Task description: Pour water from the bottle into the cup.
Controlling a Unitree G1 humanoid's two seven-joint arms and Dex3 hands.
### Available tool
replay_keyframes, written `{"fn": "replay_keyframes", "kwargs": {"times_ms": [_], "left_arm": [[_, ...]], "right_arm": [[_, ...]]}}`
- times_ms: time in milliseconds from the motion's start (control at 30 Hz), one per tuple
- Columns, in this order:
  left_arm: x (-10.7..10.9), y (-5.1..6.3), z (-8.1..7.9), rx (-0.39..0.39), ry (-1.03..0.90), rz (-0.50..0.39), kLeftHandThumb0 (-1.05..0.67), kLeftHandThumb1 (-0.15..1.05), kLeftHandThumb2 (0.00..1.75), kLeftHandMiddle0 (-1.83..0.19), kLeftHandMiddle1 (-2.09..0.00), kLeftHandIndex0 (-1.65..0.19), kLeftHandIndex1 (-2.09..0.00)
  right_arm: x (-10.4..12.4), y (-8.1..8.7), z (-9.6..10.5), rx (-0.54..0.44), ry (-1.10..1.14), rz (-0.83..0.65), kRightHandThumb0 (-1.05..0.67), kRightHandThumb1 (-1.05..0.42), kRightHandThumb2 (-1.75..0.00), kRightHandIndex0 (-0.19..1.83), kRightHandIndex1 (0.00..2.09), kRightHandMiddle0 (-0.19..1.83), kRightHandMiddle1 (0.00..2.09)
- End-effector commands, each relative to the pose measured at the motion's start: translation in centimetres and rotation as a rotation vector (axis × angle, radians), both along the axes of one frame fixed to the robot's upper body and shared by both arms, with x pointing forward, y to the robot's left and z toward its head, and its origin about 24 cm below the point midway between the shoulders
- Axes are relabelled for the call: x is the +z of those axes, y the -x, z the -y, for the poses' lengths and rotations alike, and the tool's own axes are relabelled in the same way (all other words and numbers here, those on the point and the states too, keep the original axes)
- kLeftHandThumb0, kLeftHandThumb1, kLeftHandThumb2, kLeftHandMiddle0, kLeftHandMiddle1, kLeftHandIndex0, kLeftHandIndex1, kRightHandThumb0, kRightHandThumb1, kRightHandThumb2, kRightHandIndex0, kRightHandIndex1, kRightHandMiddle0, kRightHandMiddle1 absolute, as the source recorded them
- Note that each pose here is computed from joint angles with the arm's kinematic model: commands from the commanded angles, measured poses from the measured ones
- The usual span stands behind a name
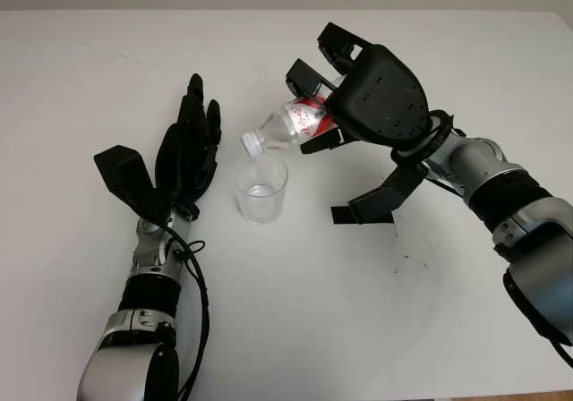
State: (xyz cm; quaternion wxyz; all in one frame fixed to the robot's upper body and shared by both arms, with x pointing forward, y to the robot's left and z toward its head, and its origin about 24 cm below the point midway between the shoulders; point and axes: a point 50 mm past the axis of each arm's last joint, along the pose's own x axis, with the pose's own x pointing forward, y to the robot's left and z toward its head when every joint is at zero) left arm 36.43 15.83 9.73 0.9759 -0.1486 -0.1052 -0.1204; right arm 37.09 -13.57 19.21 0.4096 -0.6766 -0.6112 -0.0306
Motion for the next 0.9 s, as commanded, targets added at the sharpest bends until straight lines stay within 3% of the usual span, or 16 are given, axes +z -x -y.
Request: {"fn": "replay_keyframes", "kwargs": {"times_ms": [0,333,567,767,867], "left_arm": [[-1.4,0.3,-0.1,-0.003,0.006,-0.048,-0.86,1.05,0.7,0.19,0.0,0.19,0.0],[-1.2,0.2,-0.2,-0.011,0.001,-0.045,-0.87,1.05,0.7,0.19,0.0,0.19,0.0],[-1.2,0.2,-0.3,-0.016,-0.009,-0.042,-0.87,1.05,0.71,0.19,0.0,0.19,0.0],[-1.1,0.2,-0.4,-0.029,-0.006,-0.038,-0.86,1.05,0.7,0.19,0.0,0.19,0.0],[-1.1,0.2,-0.3,-0.025,-0.014,-0.04,-0.87,1.05,0.69,0.19,0.0,0.19,0.0]], "right_arm": [[1.0,-0.1,-0.2,0.02,-0.06,0.01,-0.53,-1.05,-0.5,1.16,2.09,0.69,2.09],[-0.2,0.3,0.1,0.079,-0.566,-0.288,-0.47,-1.05,-0.35,1.18,2.09,0.78,2.09],[-1.9,0.7,0.4,0.099,-0.83,-0.517,-0.43,-1.05,-0.38,1.41,2.09,0.97,2.09],[-2.5,1.3,0.5,0.115,-0.991,-0.663,-0.43,-1.05,-0.4,1.44,2.09,1.01,2.09],[-3.1,1.7,0.5,0.145,-1.146,-0.827,-0.45,-1.05,-0.41,1.36,2.09,0.97,2.09]]}}
